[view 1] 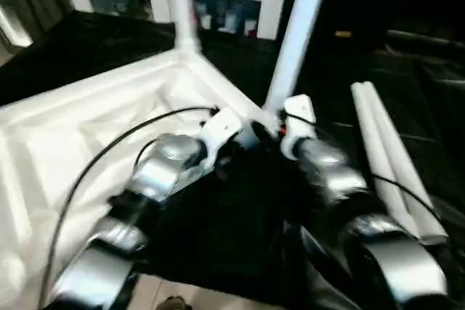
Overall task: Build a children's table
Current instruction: Rotate leg to tighten
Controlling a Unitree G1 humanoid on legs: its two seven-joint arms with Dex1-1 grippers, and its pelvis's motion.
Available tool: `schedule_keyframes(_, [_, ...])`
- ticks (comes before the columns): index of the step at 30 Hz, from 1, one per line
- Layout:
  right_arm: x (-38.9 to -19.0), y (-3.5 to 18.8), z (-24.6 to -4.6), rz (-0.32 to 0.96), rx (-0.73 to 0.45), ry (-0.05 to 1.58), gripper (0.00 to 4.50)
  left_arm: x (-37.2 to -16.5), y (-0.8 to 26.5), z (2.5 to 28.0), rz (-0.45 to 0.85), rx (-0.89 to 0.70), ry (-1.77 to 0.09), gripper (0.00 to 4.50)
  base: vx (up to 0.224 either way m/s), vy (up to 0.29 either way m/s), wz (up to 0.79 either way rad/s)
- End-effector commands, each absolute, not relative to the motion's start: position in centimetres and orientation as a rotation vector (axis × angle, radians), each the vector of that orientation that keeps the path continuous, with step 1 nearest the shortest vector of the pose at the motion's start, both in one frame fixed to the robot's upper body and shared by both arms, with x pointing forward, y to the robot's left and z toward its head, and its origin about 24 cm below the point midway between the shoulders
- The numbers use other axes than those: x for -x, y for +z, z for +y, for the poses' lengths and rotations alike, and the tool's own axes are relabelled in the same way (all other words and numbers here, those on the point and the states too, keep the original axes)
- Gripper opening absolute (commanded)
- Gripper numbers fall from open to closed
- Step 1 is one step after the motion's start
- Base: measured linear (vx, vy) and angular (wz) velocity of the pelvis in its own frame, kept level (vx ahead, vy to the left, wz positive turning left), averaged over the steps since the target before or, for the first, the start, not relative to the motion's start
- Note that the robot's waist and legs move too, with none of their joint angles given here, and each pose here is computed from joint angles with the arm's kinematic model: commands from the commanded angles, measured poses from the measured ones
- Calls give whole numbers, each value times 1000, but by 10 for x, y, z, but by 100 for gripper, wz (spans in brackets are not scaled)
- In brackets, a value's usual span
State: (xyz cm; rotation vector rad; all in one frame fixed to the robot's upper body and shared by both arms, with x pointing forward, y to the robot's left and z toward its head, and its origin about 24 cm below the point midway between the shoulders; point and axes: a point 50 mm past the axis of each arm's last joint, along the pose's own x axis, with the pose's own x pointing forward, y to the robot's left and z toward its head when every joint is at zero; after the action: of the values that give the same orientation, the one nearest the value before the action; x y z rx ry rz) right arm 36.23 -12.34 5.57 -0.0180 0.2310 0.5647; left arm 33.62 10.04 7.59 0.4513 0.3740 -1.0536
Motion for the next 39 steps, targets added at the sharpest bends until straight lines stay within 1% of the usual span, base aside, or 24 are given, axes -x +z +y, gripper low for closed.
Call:
schedule_keyframes(1, [-351, 62, -130, 233, 7, 733, 415, -320, 85, 94, 275, -428, -1278, 0, 0, 0, 0])
schedule_keyframes(4, [-330, 58, -143, 214, 66, 925, 415, -312, 88, 113, 274, -424, -1352, 0, 0, 0, 0])
schedule_keyframes(6, [-322, 57, -149, 212, 81, 972, 415, -309, 87, 122, 290, -419, -1366, 0, 0, 0, 0])
schedule_keyframes(7, [-315, 59, -153, 207, 77, 1014, 415, -307, 88, 131, 298, -421, -1377, 0, 0, 0, 0])
schedule_keyframes(9, [-311, 61, -155, 202, 68, 1040, 415, -306, 88, 136, 301, -425, -1381, 0, 0, 0, 0])
schedule_keyframes(10, [-306, 61, -155, 209, 71, 1073, 415, -306, 89, 139, 303, -430, -1370, 0, 0, 0, 0])
schedule_keyframes(13, [-299, 62, -155, 229, 90, 1106, 415, -304, 90, 142, 299, -435, -1380, 0, -59, 0, -1])
schedule_keyframes(16, [-298, 61, -155, 228, 104, 1102, 415, -303, 90, 142, 296, -430, -1394, 0, -34, 6, 0])
schedule_keyframes(19, [-300, 61, -155, 216, 93, 1091, 415, -301, 92, 140, 284, -424, -1412, 0, 0, 0, 0])
schedule_keyframes(27, [-300, 58, -150, 220, 128, 1117, 415, -299, 89, 138, 285, -438, -1428, 0, 0, 0, 0])
schedule_keyframes(31, [-303, 54, -142, 208, 132, 1118, 415, -299, 87, 138, 294, -453, -1428, 0, 0, 0, 0])
schedule_keyframes(33, [-303, 54, -140, 208, 133, 1121, 415, -298, 86, 138, 297, -456, -1427, 0, 0, 0, 0])
schedule_keyframes(39, [-304, 52, -141, 208, 135, 1120, 415, -298, 85, 139, 300, -460, -1424, 0, 0, 0, 0])
